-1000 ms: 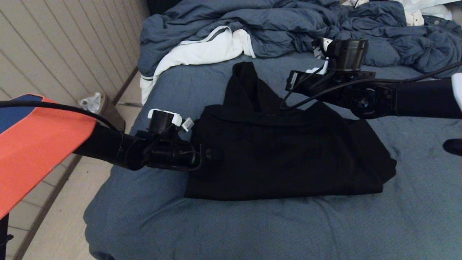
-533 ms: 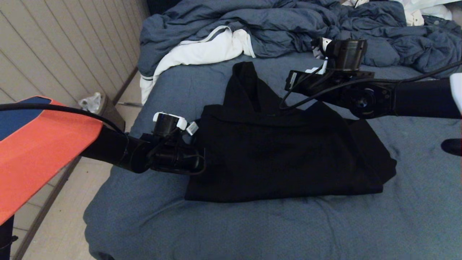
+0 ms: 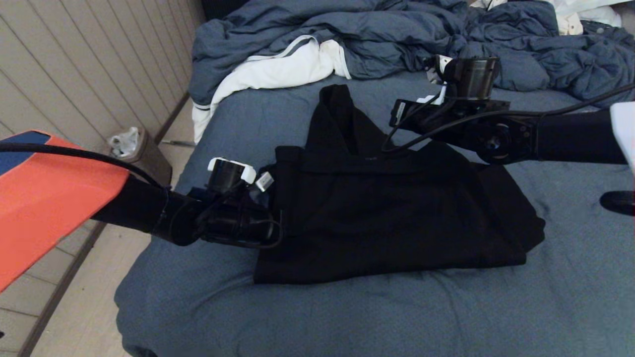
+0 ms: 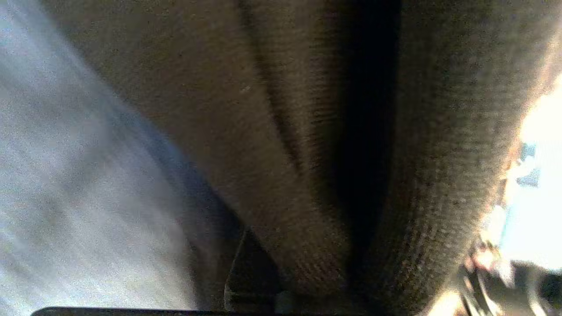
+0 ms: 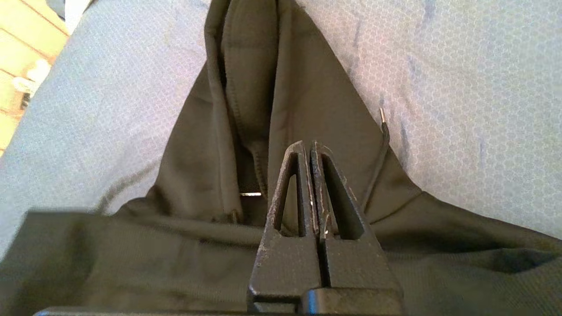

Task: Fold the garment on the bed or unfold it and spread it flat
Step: Fold the black sweatshirt

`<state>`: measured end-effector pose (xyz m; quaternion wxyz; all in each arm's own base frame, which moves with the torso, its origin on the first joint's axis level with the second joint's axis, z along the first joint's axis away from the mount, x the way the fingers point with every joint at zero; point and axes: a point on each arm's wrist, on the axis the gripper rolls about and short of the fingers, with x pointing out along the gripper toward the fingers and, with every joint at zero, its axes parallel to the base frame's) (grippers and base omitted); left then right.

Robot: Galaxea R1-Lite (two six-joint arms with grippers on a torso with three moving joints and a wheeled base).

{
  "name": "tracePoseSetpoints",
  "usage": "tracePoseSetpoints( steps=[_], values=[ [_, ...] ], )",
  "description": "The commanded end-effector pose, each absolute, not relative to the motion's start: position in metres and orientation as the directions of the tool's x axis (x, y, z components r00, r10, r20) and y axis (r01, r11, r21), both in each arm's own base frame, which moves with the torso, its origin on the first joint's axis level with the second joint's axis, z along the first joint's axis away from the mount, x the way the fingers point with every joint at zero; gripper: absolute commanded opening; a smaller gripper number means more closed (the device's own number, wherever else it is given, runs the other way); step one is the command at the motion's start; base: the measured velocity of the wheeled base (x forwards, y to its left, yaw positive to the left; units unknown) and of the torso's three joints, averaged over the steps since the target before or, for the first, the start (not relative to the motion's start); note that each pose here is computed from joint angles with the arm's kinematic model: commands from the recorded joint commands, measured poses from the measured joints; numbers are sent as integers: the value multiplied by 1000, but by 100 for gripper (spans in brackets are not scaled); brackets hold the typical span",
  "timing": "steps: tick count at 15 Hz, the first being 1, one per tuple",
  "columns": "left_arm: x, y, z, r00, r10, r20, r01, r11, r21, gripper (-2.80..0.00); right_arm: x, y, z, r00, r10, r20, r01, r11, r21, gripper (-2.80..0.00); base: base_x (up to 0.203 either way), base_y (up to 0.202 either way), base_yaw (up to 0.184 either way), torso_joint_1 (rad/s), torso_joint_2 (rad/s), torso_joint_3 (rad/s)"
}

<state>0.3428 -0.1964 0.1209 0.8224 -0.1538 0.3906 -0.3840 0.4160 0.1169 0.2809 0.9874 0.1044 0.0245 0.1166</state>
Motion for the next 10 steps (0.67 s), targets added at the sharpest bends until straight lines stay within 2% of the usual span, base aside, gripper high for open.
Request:
tracePoseSetpoints(
  steps=[1, 10],
  values=[
    [332, -193, 127, 384, -765, -517, 520, 641, -564, -280, 418, 118, 278, 971, 237, -28, -226, 950, 213, -280, 0, 0, 0, 0, 0, 0],
    [292, -196, 109, 252, -789, -560, 525, 598, -606, -280, 420, 117, 277, 970, 243, -28, -232, 949, 212, -280, 0, 0, 0, 0, 0, 0]
  ],
)
